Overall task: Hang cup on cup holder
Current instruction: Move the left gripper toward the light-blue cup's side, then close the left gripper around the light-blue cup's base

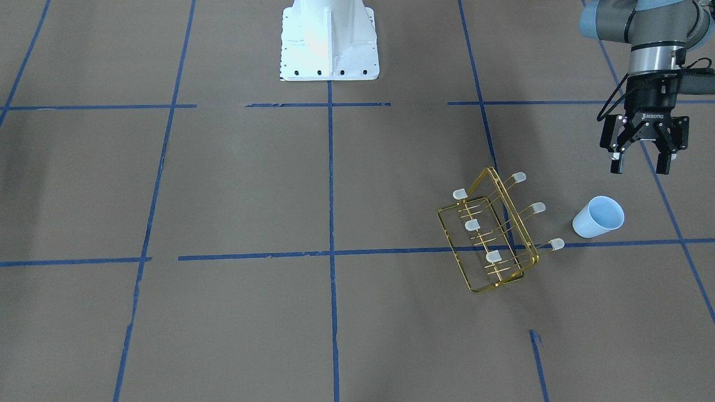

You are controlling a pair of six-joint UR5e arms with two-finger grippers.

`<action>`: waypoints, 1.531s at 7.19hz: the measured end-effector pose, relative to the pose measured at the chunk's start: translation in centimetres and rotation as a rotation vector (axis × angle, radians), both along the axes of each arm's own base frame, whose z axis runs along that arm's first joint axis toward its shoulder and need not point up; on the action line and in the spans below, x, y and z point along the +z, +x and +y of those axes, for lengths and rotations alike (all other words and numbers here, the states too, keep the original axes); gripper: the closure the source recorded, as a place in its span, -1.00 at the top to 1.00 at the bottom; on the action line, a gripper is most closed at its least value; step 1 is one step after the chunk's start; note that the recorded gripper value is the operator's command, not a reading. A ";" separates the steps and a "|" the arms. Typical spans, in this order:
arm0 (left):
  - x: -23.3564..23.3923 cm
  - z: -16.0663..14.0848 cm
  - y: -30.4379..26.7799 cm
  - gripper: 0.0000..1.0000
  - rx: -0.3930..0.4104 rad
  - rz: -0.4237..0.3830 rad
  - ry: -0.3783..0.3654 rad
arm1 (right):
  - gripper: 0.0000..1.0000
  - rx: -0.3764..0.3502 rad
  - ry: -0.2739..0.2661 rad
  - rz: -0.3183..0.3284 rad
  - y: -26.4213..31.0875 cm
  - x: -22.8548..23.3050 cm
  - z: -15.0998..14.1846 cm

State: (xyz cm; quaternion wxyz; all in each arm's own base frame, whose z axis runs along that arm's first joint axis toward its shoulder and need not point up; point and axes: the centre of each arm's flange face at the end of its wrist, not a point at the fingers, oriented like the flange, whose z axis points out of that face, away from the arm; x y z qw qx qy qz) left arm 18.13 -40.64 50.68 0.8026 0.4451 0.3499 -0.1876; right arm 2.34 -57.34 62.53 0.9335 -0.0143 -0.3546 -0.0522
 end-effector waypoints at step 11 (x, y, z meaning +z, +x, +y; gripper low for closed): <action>10.2 2.7 10.0 1.00 -0.169 -0.031 0.092 | 1.00 0.000 0.000 0.000 0.0 0.0 0.0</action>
